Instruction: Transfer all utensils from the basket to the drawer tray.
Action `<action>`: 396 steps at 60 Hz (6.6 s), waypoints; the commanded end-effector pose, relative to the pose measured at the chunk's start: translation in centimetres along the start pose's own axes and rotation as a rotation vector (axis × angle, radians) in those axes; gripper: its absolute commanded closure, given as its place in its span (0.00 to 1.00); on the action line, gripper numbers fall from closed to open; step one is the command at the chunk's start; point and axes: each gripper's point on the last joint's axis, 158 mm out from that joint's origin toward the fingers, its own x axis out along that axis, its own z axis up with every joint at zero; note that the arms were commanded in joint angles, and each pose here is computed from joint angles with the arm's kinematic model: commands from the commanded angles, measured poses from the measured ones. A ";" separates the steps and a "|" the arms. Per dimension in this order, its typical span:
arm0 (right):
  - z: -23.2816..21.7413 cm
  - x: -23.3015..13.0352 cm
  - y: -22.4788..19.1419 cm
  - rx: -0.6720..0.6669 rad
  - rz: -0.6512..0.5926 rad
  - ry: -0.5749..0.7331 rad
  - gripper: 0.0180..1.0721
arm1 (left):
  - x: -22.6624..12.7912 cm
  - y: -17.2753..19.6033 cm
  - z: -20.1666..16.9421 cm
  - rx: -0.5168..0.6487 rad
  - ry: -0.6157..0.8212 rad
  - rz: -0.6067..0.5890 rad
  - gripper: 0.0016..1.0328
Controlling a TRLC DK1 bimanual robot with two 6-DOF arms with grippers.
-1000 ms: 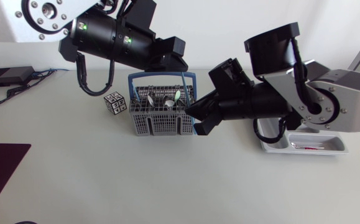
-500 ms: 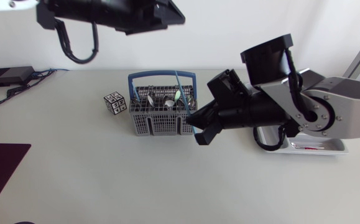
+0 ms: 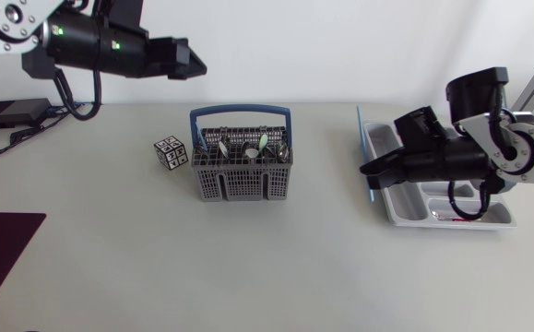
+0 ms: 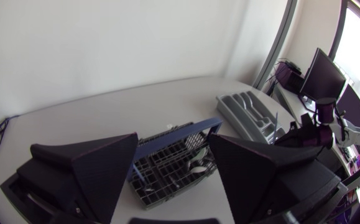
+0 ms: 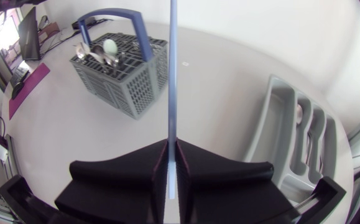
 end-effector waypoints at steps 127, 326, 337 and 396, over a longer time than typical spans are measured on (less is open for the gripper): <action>-8.1 2.3 -10.2 0.163 -0.246 0.276 0.21 | 9.6 -1.3 -12.5 -0.175 0.486 -0.020 0.52; -9.7 3.3 -6.5 0.078 -0.236 0.304 0.21 | 9.2 -3.0 -14.8 -0.093 0.471 -0.025 0.95; -9.8 3.4 -6.4 0.073 -0.238 0.307 0.21 | 8.6 -3.2 -14.0 -0.089 0.448 -0.040 0.96; -4.4 -0.4 -2.4 -0.011 -0.180 0.155 0.17 | -2.3 -7.7 -4.2 -0.095 0.222 -0.208 0.96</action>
